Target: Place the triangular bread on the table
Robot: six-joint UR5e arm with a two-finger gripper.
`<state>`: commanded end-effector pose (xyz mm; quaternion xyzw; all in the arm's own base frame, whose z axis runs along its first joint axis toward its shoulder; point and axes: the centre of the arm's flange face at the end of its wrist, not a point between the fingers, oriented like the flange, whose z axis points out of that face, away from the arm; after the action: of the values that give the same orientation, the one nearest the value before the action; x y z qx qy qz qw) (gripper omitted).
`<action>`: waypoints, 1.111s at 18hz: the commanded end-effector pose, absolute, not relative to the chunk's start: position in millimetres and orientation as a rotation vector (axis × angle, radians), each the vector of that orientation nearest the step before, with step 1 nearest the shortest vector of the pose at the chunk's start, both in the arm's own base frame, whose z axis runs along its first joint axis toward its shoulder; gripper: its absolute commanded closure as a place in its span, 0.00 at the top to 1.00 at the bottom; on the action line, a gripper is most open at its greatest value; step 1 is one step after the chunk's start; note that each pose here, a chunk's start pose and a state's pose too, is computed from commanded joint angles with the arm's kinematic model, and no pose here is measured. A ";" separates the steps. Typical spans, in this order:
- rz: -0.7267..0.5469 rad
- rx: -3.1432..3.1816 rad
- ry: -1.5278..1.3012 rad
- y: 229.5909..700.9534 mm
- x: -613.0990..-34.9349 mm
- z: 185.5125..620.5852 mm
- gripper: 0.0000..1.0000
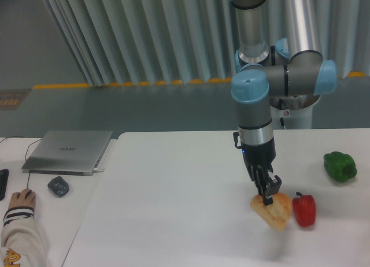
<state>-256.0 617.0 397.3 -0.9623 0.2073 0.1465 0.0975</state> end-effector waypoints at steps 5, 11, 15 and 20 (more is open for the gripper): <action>0.489 -2.879 0.602 604.0 -252.3 408.6 1.00; 0.516 -2.876 0.609 578.4 -284.5 430.2 1.00; 0.362 -2.948 0.796 540.1 -333.7 421.9 1.00; 0.252 -2.941 0.855 480.8 -390.0 433.7 1.00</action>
<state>-390.0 480.8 433.7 -0.9564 0.2782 0.0820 0.0344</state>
